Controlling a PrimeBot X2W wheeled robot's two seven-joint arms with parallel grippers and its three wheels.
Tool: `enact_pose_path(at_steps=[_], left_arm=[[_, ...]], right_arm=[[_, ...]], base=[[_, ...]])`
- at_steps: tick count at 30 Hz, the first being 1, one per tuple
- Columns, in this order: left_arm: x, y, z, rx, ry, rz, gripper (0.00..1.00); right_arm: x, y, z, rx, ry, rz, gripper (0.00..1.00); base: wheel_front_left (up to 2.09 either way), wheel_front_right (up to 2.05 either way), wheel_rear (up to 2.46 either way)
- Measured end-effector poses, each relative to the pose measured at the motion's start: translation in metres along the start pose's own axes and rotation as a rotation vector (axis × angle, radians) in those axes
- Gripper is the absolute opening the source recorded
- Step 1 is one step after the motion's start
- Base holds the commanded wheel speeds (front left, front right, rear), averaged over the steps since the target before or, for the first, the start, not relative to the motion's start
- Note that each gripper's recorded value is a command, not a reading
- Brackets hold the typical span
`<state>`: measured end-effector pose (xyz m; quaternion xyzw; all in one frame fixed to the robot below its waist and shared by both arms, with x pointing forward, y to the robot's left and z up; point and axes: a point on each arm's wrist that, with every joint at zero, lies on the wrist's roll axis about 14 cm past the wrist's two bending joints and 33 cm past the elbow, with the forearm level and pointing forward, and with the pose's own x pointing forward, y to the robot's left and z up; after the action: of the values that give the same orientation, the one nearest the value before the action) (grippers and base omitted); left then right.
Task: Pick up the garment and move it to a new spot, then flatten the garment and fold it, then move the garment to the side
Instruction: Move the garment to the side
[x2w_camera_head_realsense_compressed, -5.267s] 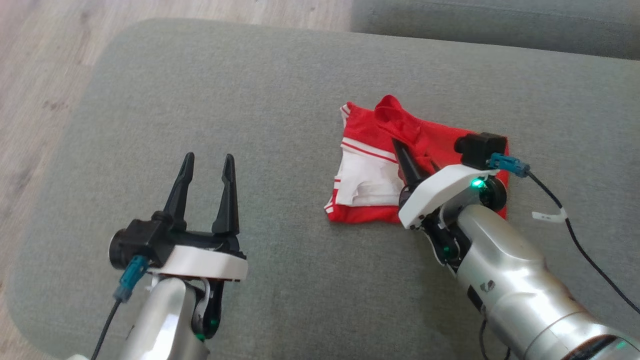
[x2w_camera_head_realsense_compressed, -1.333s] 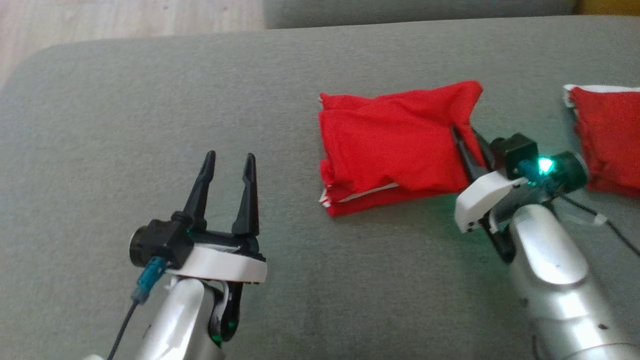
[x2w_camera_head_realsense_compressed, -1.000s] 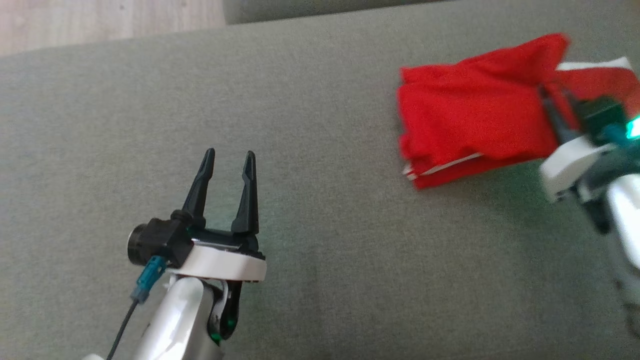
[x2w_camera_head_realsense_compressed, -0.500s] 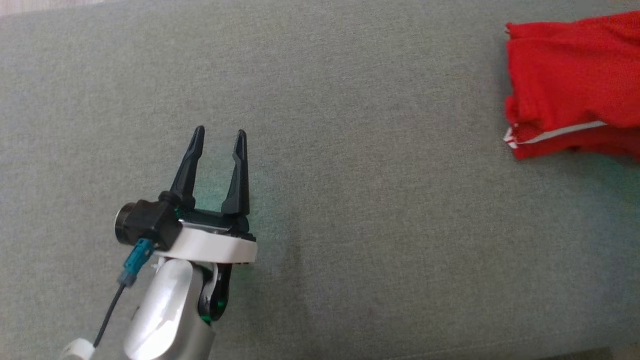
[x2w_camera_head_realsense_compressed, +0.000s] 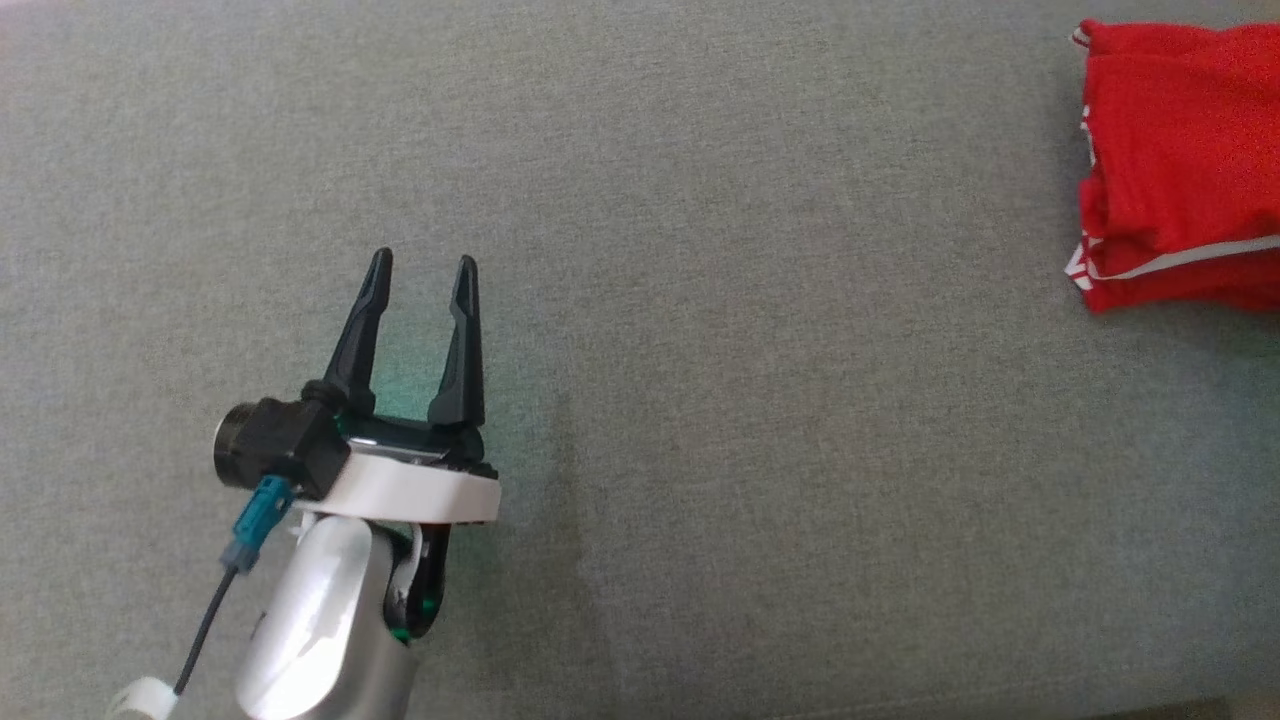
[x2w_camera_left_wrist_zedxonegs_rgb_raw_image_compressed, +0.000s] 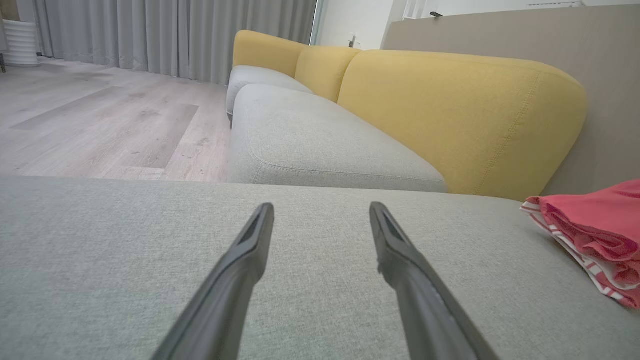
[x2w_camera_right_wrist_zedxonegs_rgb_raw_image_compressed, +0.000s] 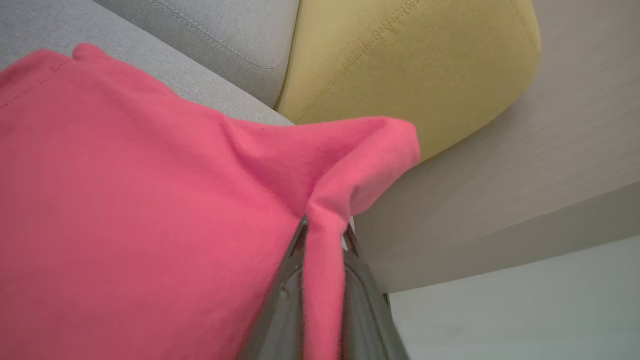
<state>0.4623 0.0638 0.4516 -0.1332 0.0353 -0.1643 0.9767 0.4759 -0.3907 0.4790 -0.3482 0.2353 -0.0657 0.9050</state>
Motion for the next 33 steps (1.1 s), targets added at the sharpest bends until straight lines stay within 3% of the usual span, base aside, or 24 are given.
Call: enact_pose_path(at_steps=[1, 2, 3, 4, 5, 13, 17, 25, 33], left_arm=[[0.000, 0.001, 0.000, 0.003, 0.000, 0.002, 1.00], [0.000, 0.001, 0.000, 0.004, 0.000, 0.002, 1.00], [0.001, 0.002, 0.000, 0.003, 0.000, 0.002, 1.00], [0.001, 0.001, 0.000, 0.002, 0.000, 0.000, 1.00], [0.001, 0.001, 0.000, 0.002, -0.001, -0.002, 1.00], [-0.002, -0.006, 0.017, 0.016, -0.036, -0.013, 1.00], [-0.006, -0.009, 0.033, 0.019, -0.075, -0.011, 1.00], [-0.032, -0.001, 0.064, 0.039, -0.150, 0.049, 1.00], [-0.062, 0.007, 0.079, 0.017, -0.196, 0.113, 1.00]], right_arm=[[0.000, -0.002, -0.001, 0.005, 0.003, -0.008, 0.15], [-0.001, -0.003, 0.000, 0.018, 0.002, -0.014, 0.15], [-0.002, -0.002, 0.001, 0.030, -0.002, -0.016, 0.47], [-0.003, 0.000, 0.002, 0.042, -0.007, -0.016, 0.97], [-0.004, 0.002, 0.003, 0.059, -0.011, -0.019, 1.00], [-0.024, 0.002, 0.037, 0.132, -0.121, -0.046, 1.00], [-0.041, 0.004, 0.071, 0.194, -0.235, -0.051, 1.00], [-0.091, 0.032, 0.149, 0.461, -0.518, 0.008, 1.00], [-0.127, 0.066, 0.157, 0.720, -0.607, 0.081, 1.00]], base=[[0.00, 0.00, 0.00], [0.00, 0.00, 0.00], [0.00, 0.00, 0.00], [0.00, 0.00, 0.00], [0.00, 0.00, 0.00], [0.00, 0.00, 0.00], [0.00, 0.00, 0.00], [0.00, 0.00, 0.00], [0.00, 0.00, 0.00]])
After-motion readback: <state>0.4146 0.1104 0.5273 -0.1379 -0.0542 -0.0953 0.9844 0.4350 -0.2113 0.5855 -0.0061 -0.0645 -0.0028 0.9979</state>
